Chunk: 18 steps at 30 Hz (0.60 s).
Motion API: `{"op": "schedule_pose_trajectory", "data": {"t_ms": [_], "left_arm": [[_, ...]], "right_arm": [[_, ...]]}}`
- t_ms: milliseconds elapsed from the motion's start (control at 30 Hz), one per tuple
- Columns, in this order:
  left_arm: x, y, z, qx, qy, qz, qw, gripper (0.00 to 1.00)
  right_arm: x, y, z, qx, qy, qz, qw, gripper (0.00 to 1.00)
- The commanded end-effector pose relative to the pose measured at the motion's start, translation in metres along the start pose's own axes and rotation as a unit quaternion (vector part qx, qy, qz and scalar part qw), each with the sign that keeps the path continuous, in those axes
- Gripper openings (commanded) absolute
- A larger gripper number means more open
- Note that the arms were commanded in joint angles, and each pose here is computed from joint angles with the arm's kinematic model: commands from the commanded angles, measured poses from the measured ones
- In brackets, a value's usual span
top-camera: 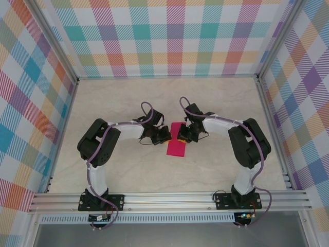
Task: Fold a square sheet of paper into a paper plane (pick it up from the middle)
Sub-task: Fold the square sheet of paper in half at the center of the table.
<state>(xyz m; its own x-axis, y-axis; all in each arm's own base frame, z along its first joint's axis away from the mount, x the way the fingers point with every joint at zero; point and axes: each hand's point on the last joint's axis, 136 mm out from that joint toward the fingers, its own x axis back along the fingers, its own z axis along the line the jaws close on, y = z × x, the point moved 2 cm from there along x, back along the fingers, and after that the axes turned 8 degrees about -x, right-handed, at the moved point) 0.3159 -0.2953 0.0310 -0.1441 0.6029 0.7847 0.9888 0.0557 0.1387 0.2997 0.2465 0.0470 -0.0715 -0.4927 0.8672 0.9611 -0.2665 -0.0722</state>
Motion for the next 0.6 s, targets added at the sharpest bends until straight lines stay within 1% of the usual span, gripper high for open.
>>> {"op": "schedule_pose_trajectory", "data": {"t_ms": [0, 300, 567], "left_arm": [[-0.014, -0.057, 0.084, 0.065, 0.160, 0.078, 0.982, 0.06], [-0.009, -0.056, 0.080, 0.063, 0.156, 0.074, 0.983, 0.06], [-0.003, -0.055, 0.073, 0.061, 0.145, 0.070, 0.985, 0.05]], "right_arm": [[-0.005, 0.002, -0.001, 0.023, 0.009, 0.006, 1.000, 0.14], [-0.008, 0.003, -0.004, 0.033, 0.010, 0.010, 0.999, 0.14], [-0.015, 0.003, -0.016, 0.023, -0.008, 0.018, 1.000, 0.14]]}}
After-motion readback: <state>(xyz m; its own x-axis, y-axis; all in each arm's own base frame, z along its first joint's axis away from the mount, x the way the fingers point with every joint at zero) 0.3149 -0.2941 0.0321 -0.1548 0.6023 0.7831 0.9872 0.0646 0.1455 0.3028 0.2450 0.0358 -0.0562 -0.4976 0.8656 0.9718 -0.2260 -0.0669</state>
